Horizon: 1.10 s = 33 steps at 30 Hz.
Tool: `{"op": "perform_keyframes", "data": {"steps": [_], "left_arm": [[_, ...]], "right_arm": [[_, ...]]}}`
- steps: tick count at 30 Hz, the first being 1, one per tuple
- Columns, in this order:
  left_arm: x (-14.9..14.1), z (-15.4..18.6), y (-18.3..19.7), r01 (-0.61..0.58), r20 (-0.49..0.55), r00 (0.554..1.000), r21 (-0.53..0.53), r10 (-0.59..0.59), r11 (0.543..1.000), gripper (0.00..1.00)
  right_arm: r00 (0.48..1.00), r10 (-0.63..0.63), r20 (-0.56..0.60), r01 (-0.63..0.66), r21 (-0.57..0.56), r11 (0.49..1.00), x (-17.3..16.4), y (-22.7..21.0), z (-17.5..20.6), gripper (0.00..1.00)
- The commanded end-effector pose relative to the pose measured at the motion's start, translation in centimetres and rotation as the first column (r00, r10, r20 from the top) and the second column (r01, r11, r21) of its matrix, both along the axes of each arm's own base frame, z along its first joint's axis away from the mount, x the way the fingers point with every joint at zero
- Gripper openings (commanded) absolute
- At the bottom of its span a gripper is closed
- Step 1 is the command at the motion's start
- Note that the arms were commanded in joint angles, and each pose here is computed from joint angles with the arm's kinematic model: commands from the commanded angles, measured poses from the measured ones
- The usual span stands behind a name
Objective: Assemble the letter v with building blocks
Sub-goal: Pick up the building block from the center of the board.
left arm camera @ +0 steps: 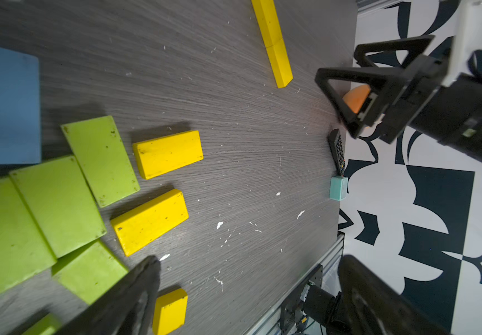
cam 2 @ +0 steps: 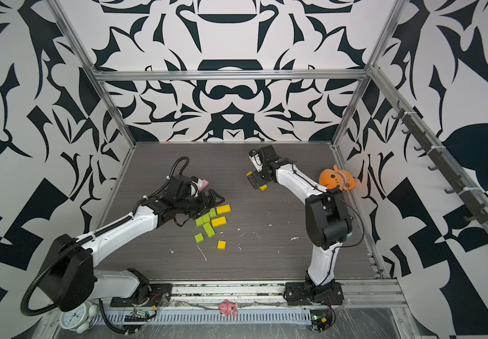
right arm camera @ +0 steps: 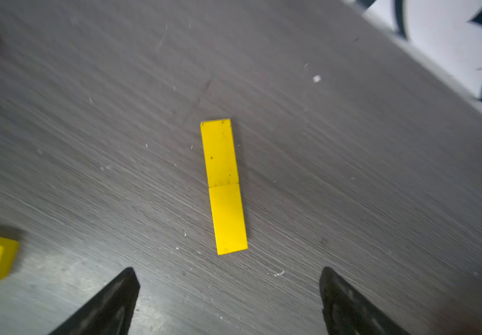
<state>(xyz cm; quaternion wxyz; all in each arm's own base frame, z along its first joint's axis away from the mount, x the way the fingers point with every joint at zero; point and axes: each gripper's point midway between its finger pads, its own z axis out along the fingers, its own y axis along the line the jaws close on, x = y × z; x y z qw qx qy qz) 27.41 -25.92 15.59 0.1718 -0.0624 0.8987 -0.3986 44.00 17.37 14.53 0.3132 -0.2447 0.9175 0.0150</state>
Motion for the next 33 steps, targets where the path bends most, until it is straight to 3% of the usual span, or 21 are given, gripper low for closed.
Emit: {"op": "perform_keyframes", "data": {"steps": [1,6,9,13,18,22,27,33], "left_arm": [[-1.2,0.8,2.6,-0.009,0.027,1.0,0.091,0.007,0.996,0.99],[-3.0,0.1,5.1,-0.032,-0.029,0.999,0.089,0.035,0.996,0.99],[-4.1,-1.0,6.8,-0.061,-0.101,0.993,0.074,0.069,0.995,0.99],[-5.1,-1.9,8.7,-0.112,-0.187,0.976,0.025,0.114,0.993,0.99],[-5.1,-2.3,10.9,-0.173,-0.213,0.963,-0.012,0.166,0.985,0.99],[-4.9,-2.4,12.3,-0.221,-0.233,0.952,-0.083,0.196,0.972,0.99],[-5.3,-3.2,12.5,-0.222,-0.242,0.951,-0.099,0.192,0.97,0.99],[-6.0,-4.0,12.5,-0.212,-0.252,0.95,-0.097,0.182,0.973,0.99]], "right_arm": [[0.981,-0.188,-0.045,0.191,0.081,0.978,-3.2,0.2,1.3,0.99],[0.92,-0.357,-0.158,0.372,0.07,0.926,-9.6,1.3,-0.4,0.99],[0.891,-0.396,-0.223,0.424,0.096,0.901,-13.2,3.2,-1.9,0.99],[0.871,-0.414,-0.264,0.442,0.056,0.895,-17.0,5.7,-3.6,0.99],[0.855,-0.42,-0.305,0.436,-0.017,0.9,-21.2,9.2,-5.9,0.98],[0.855,-0.411,-0.316,0.424,-0.031,0.905,-23.8,12.2,-7.5,0.92],[0.861,-0.377,-0.341,0.381,-0.057,0.923,-25.7,15.6,-9.0,0.87],[0.855,-0.385,-0.347,0.378,-0.091,0.921,-26.2,16.3,-10.5,0.71]]}}
